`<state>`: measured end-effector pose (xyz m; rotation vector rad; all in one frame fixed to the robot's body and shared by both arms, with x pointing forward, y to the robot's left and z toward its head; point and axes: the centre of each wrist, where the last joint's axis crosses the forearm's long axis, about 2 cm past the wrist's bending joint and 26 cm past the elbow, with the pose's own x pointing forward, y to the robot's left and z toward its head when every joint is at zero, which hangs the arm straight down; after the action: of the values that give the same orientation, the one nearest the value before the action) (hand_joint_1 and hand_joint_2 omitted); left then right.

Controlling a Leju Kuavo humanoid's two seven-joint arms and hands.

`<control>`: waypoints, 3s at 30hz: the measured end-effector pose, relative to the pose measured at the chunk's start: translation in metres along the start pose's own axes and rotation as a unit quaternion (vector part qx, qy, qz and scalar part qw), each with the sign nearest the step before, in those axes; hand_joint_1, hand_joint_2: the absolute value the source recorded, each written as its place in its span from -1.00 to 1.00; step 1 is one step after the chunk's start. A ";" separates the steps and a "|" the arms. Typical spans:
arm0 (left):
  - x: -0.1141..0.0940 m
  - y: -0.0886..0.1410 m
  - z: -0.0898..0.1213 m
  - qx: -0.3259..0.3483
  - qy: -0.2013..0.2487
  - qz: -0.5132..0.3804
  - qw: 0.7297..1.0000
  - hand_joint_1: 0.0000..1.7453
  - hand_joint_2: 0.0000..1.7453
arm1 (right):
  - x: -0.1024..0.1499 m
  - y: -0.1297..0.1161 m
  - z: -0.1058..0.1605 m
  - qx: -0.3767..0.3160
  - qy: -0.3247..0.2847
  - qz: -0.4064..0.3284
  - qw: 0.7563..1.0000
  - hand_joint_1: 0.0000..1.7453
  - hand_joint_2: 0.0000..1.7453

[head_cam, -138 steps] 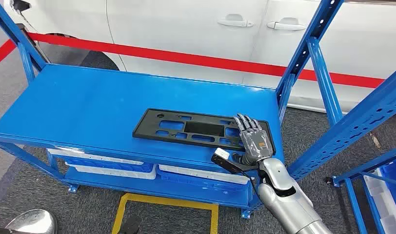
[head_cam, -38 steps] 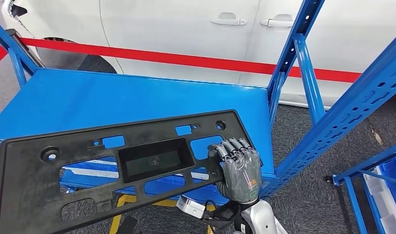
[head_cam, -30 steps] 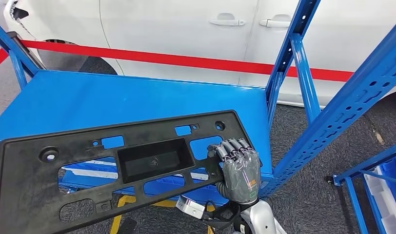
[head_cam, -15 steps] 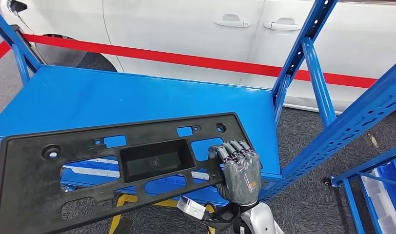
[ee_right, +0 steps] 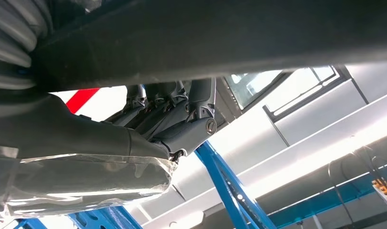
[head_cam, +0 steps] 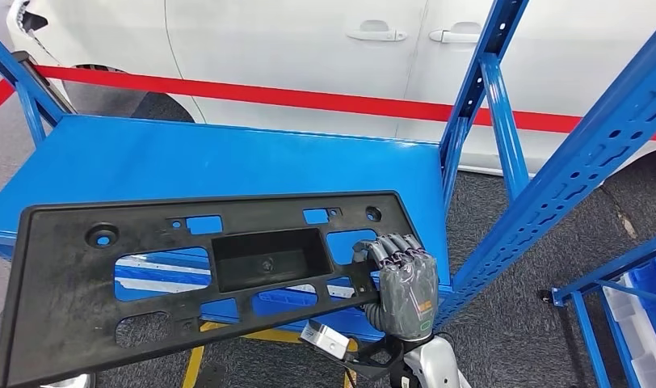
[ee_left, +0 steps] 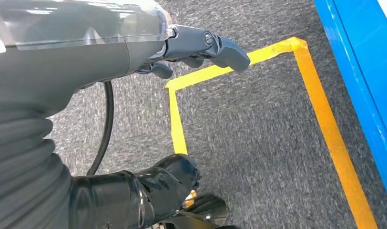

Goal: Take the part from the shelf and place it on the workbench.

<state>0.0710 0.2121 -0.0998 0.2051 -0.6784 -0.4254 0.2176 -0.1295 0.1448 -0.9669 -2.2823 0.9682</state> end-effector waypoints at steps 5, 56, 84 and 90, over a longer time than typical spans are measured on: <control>0.001 0.001 -0.001 0.003 -0.001 -0.001 1.000 -1.00 1.00 | -0.001 0.000 0.000 0.000 0.004 -0.001 1.000 1.00 1.00; 0.008 -0.004 -0.001 0.005 -0.004 0.002 1.000 -1.00 1.00 | -0.012 -0.002 -0.004 -0.009 0.040 -0.012 0.999 1.00 1.00; 0.007 -0.005 -0.001 0.008 -0.003 0.004 1.000 -1.00 1.00 | -0.015 -0.001 -0.003 -0.005 0.056 -0.082 0.995 1.00 1.00; 0.006 -0.005 0.000 0.008 -0.001 0.004 1.000 -1.00 1.00 | -0.015 -0.001 -0.003 -0.004 0.058 -0.088 0.994 1.00 1.00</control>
<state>0.0734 0.2048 -0.0981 0.2164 -0.6845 -0.4128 0.2289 -0.1402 0.1450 -0.7872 -2.2336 0.8075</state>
